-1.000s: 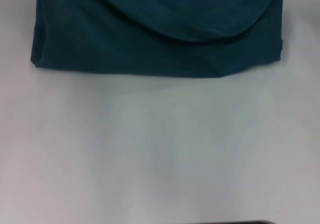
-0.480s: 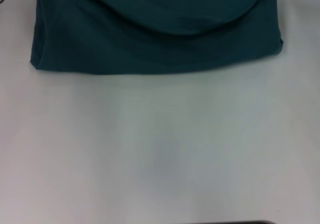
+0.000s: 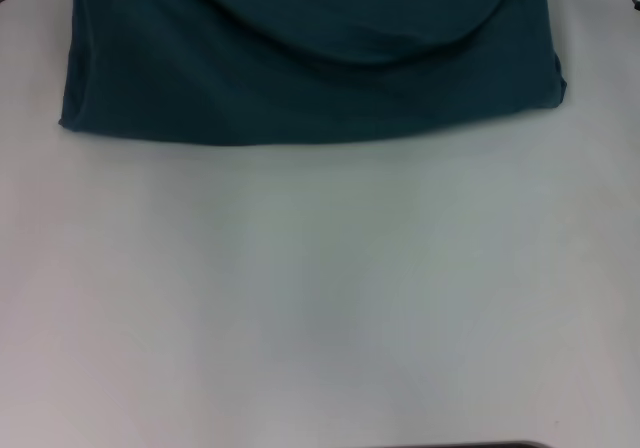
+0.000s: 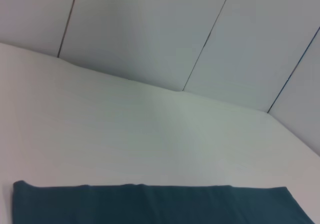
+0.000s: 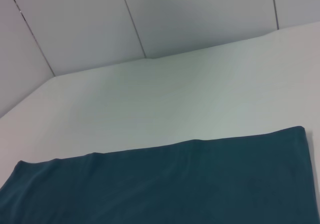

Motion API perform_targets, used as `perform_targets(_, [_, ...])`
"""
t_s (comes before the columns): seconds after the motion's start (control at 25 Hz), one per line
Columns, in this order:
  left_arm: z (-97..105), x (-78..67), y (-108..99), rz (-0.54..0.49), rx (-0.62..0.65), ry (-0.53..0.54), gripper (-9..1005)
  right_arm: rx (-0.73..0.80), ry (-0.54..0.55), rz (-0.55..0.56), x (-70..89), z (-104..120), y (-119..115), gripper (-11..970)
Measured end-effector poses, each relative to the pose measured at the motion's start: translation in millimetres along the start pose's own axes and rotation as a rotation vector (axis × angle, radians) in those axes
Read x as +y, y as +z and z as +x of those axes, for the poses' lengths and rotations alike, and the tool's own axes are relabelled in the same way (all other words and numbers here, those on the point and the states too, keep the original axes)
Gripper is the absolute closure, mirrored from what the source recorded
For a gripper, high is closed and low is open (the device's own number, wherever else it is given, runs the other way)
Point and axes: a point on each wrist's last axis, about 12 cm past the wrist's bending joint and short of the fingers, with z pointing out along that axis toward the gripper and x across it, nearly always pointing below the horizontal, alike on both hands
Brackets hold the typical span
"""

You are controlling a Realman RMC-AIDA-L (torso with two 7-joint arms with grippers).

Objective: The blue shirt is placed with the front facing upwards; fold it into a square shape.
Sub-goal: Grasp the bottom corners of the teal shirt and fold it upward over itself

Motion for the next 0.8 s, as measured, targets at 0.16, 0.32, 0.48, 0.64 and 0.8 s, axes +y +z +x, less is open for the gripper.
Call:
perform_targets(0.16, [-1, -0.8, 1, -0.002, -0.012, -0.002, 983, 0.001, 0.004, 0.008, -0.4, 0, 1, 929])
perform_targets(0.32, [5, -2.3, 5, -0.017, -0.015, -0.007, 983, 0.009, 0.005, 0.03, -1.4, 4, 4, 928])
perform_targets(0.48, [14, -3.0, 8, -0.038, -0.012, -0.007, 982, 0.017, 0.001, 0.038, -0.8, 7, 5, 928])
perform_targets(0.64, [20, -3.0, 9, -0.05, -0.008, -0.015, 982, 0.024, 0.005, 0.04, 0.4, 10, 7, 928])
perform_targets(0.8, [25, -3.2, 9, -0.049, -0.005, -0.026, 982, 0.028, 0.001, 0.042, 1.6, 12, 8, 928])
